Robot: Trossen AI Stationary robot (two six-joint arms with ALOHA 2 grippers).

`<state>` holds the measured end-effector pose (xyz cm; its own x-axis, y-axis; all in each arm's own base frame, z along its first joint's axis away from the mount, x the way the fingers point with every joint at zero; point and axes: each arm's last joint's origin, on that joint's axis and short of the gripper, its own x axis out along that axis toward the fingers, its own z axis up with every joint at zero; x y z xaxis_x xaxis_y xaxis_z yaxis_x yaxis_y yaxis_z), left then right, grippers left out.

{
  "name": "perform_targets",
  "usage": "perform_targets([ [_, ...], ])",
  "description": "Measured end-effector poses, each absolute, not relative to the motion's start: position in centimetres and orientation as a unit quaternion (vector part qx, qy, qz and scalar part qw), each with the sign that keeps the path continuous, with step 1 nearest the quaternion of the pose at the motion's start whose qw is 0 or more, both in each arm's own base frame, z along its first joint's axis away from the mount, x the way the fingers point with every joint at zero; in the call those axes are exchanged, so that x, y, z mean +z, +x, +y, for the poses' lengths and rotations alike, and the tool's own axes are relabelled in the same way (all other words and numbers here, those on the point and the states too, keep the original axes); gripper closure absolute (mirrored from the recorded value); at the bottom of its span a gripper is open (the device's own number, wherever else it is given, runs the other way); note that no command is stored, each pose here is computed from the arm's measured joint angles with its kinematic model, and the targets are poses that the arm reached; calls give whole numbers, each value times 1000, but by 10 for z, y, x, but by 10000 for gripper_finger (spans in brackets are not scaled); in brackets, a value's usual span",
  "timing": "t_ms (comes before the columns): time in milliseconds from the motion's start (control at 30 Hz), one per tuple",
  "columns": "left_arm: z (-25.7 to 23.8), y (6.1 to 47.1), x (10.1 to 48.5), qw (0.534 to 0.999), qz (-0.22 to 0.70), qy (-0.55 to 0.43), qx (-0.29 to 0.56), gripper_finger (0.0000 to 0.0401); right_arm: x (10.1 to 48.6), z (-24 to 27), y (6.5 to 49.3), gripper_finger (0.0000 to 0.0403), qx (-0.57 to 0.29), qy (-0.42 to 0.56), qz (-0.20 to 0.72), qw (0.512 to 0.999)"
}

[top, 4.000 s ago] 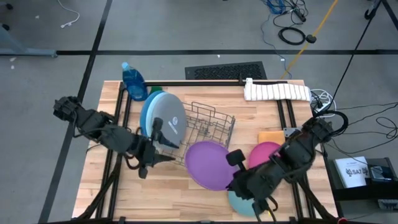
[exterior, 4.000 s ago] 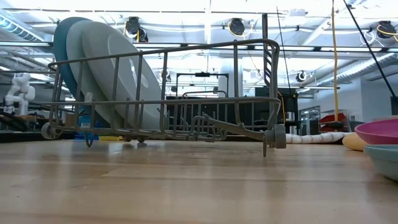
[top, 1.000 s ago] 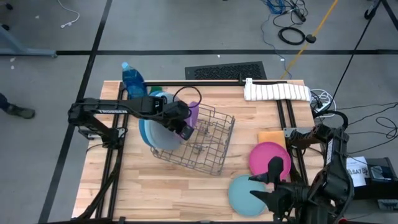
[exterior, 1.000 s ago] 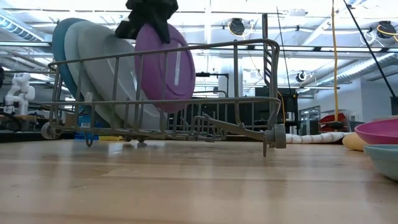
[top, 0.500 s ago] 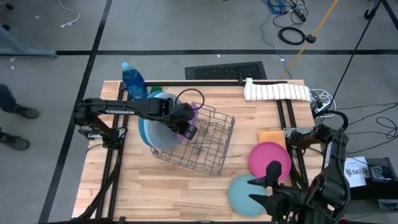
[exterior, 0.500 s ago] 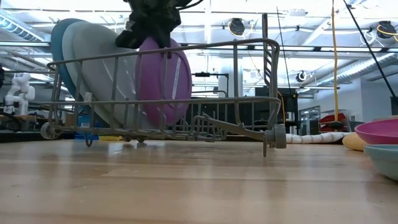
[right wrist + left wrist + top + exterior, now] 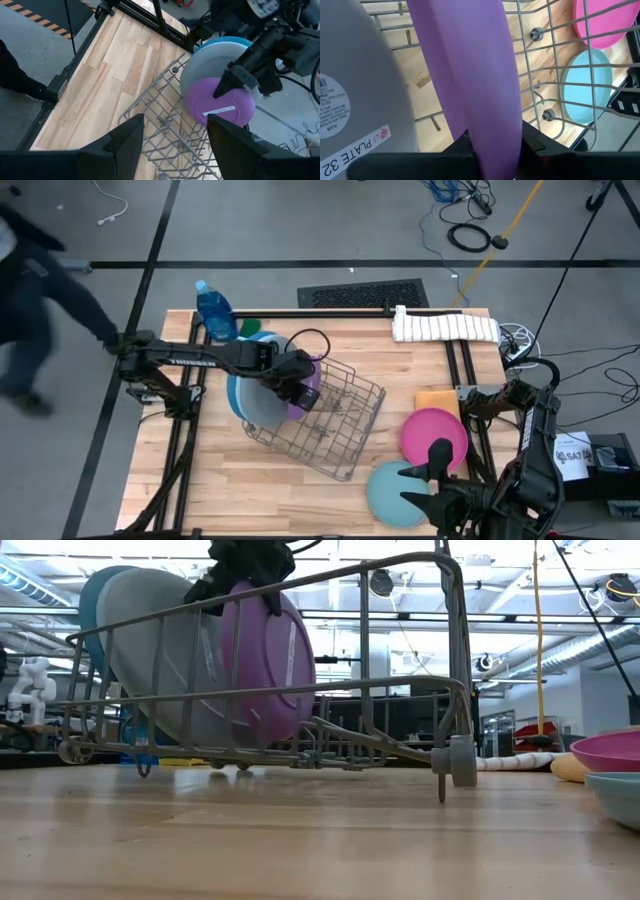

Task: Sort dishes
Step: Put the small purple plate into the dish rack

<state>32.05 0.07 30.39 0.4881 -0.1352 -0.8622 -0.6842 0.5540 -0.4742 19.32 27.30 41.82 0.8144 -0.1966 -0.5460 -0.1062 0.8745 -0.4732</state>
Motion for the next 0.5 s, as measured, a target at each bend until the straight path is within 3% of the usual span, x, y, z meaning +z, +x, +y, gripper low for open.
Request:
perform_targets([
  [500, -4, 317, 303, 740, 496, -425, 162, 348, 418, 273, 193, 193, -24, -252, 304, 918],
])
